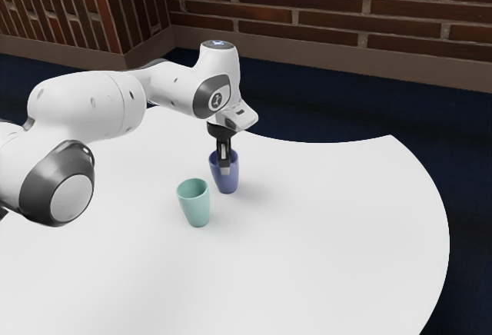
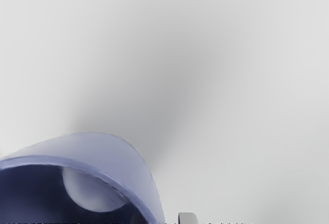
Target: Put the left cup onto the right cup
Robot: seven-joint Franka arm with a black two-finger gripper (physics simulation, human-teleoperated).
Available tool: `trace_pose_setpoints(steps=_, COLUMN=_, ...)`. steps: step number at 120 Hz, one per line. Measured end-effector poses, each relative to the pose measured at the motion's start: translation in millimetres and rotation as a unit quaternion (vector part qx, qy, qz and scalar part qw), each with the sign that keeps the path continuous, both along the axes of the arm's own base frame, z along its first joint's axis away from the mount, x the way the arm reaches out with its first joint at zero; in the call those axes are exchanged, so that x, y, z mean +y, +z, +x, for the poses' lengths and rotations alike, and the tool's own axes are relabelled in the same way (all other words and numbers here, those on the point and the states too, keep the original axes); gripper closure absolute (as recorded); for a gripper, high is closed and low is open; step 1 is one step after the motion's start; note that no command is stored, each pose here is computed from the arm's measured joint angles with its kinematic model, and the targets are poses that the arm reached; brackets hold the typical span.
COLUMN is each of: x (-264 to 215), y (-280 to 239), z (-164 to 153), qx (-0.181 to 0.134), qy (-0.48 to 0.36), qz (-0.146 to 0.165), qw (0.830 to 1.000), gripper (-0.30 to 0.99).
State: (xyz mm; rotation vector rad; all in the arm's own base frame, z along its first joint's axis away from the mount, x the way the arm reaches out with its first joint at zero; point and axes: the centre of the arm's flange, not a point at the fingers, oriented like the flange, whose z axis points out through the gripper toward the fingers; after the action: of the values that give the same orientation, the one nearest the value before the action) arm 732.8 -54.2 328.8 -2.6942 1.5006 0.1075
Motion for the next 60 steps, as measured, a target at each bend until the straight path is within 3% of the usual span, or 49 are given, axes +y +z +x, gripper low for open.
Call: trace_pose_setpoints(steps=60, x=1.8, y=8.7, z=-0.7, qx=-0.003, qy=0.003, qz=0.003, qw=1.000, gripper=0.78)
